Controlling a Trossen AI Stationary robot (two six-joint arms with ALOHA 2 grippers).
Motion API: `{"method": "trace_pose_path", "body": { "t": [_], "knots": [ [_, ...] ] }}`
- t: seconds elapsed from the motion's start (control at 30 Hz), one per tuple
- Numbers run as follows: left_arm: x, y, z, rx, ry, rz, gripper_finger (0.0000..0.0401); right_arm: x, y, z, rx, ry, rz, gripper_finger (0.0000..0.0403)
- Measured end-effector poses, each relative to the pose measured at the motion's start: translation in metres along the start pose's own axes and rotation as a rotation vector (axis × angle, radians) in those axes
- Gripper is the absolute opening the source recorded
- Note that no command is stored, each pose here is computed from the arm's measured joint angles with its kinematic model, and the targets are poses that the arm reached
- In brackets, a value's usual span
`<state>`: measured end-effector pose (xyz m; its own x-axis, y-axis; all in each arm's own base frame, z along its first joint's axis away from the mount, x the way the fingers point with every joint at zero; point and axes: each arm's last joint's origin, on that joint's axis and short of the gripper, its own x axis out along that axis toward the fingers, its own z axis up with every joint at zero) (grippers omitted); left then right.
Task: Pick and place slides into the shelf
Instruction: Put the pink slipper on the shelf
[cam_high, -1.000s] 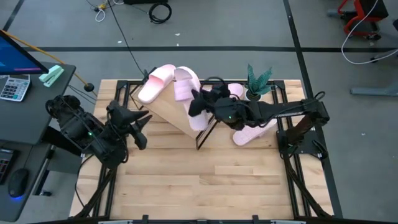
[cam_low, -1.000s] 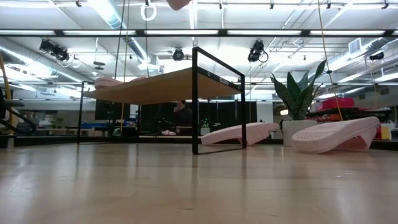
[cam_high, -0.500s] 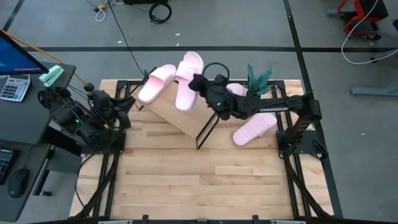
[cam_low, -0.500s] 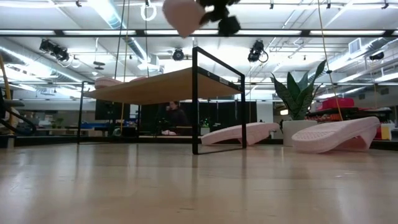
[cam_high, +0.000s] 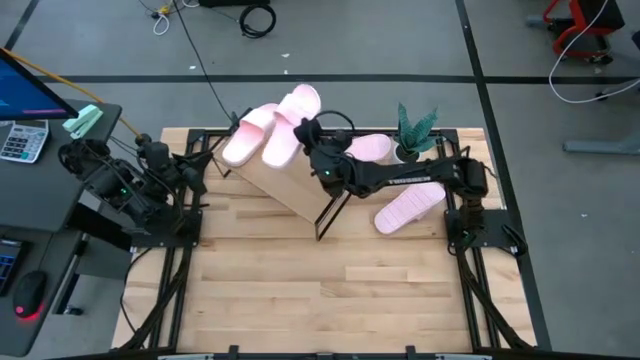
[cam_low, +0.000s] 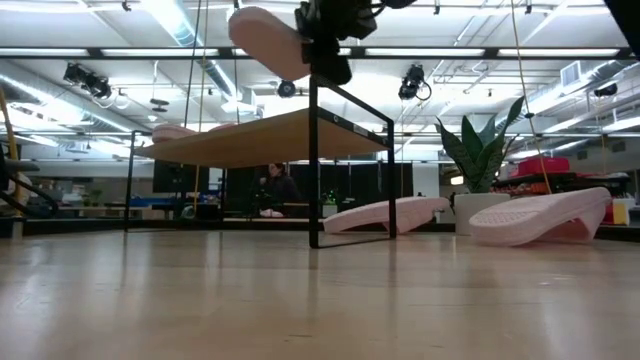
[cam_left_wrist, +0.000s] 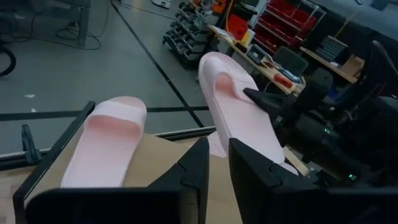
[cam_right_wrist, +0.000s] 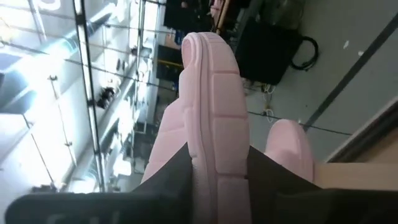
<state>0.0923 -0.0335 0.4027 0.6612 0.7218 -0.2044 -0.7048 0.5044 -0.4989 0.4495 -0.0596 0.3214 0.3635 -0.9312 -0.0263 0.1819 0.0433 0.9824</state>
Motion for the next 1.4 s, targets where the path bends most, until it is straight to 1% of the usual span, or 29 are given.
{"method": "trace_pose_path", "body": {
  "t": [0.1,0.23,0.3,0.33,0.4,0.53,0.63,0.7,0.73,0.8,0.87,1.0,1.2,1.27,1.33,1.4],
  "knots": [
    [0.001,0.000,0.000,-0.012,-0.004,0.012,0.0072,0.009,0.013,-0.005,-0.053,0.012,0.022,0.0098],
    [0.004,0.000,0.001,-0.034,0.005,0.035,0.0073,0.012,0.038,-0.008,-0.107,0.029,0.067,0.0098],
    [0.005,0.001,0.001,-0.078,0.024,0.052,0.0074,0.012,0.048,-0.006,-0.148,0.041,0.079,0.0096],
    [0.006,0.002,0.001,-0.113,0.038,0.059,0.0075,0.011,0.052,-0.005,-0.163,0.046,0.084,0.0096],
    [0.006,0.004,0.002,-0.224,0.056,0.065,0.0077,0.007,0.058,-0.002,-0.190,0.050,0.092,0.0096],
    [0.001,0.009,0.008,-0.458,0.075,0.029,0.0071,0.002,0.065,0.002,-0.240,0.051,0.108,0.0096],
    [-0.003,0.010,0.014,-0.577,0.099,-0.019,0.0049,0.000,0.065,0.001,-0.261,0.078,0.115,0.0096],
    [-0.006,0.010,0.017,-0.620,0.105,-0.058,0.0026,0.000,0.063,-0.002,-0.271,0.105,0.126,0.0096],
    [-0.007,0.009,0.019,-0.630,0.110,-0.077,0.0014,-0.001,0.063,-0.003,-0.281,0.119,0.133,0.0096],
    [-0.009,0.006,0.021,-0.610,0.118,-0.109,0.0007,-0.001,0.063,-0.004,-0.308,0.141,0.144,0.0096],
    [-0.011,0.001,0.021,-0.574,0.126,-0.134,0.0009,-0.001,0.064,-0.004,-0.329,0.154,0.156,0.0096],
    [-0.012,-0.014,0.018,-0.548,0.145,-0.176,0.0005,-0.003,0.069,-0.003,-0.352,0.198,0.204,0.0096],
    [-0.011,-0.045,0.015,-0.466,0.189,-0.256,0.0007,-0.006,0.079,0.002,-0.360,0.247,0.265,0.0096],
    [-0.008,-0.052,0.014,-0.460,0.187,-0.265,0.0006,-0.009,0.085,0.008,-0.391,0.256,0.291,0.0096],
    [-0.004,-0.053,0.014,-0.468,0.185,-0.252,0.0009,-0.013,0.095,0.016,-0.419,0.259,0.317,0.0096],
    [0.001,-0.054,0.011,-0.477,0.193,-0.226,0.0021,-0.020,0.106,0.028,-0.453,0.256,0.341,0.0096]
  ]
}}
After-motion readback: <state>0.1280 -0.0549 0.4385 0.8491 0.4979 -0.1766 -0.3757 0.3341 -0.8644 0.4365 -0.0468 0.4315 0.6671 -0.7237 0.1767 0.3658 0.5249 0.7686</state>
